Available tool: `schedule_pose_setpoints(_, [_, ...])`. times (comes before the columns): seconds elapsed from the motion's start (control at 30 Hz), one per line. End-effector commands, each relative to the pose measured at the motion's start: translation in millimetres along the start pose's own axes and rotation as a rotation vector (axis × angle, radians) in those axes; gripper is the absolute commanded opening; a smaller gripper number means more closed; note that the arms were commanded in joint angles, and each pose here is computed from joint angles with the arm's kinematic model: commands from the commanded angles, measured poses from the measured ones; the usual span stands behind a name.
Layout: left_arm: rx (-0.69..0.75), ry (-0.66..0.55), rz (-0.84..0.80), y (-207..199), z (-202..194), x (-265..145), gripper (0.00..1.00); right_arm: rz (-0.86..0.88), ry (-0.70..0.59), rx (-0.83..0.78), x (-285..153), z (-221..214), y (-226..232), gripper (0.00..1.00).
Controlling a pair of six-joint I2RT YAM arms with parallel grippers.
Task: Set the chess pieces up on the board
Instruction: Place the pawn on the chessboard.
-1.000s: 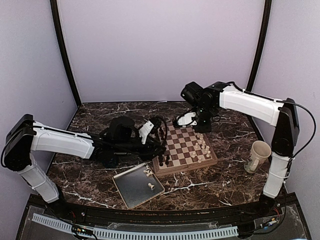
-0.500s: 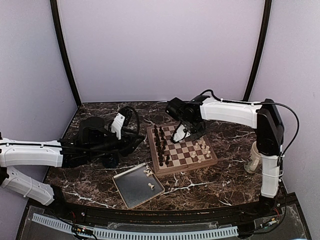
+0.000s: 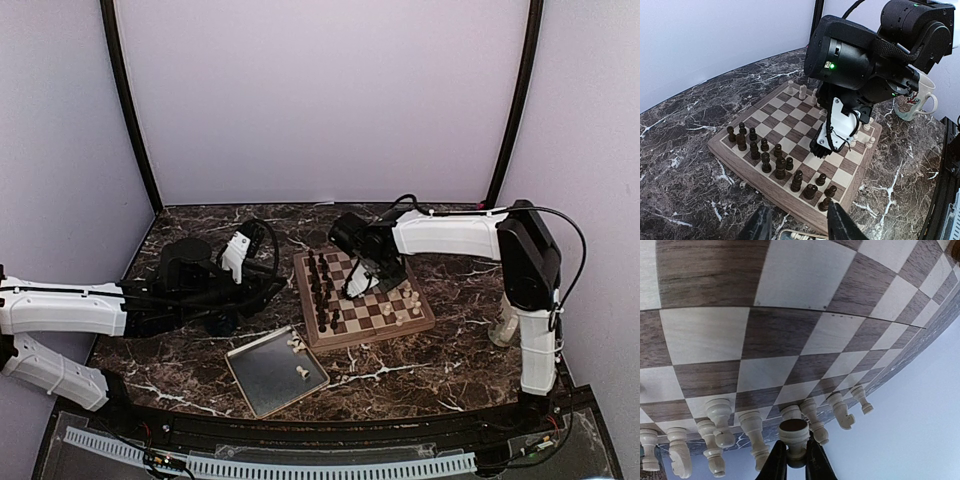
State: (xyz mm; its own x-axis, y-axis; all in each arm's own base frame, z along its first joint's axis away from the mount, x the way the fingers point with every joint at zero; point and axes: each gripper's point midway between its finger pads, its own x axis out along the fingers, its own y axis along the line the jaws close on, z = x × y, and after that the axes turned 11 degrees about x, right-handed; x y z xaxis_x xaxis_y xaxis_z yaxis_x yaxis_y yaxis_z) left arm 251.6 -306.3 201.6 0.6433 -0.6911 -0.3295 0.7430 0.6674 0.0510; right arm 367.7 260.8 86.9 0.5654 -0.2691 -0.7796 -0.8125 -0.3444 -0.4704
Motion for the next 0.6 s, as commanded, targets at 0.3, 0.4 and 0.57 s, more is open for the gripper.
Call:
schedule_pose_setpoints(0.3, [-0.011,0.016,-0.003,-2,-8,1,0.40,-0.030,-0.110,0.032,-10,17,-10,0.29])
schedule_pose_setpoints(0.4, [-0.008,0.013,-0.007,-3,-6,1,0.40,-0.025,-0.122,0.055,-16,10,-13,0.30])
schedule_pose_setpoints(0.57, [-0.002,0.008,-0.009,-3,-4,1,0.40,0.025,-0.207,0.206,-36,-6,-28,0.31])
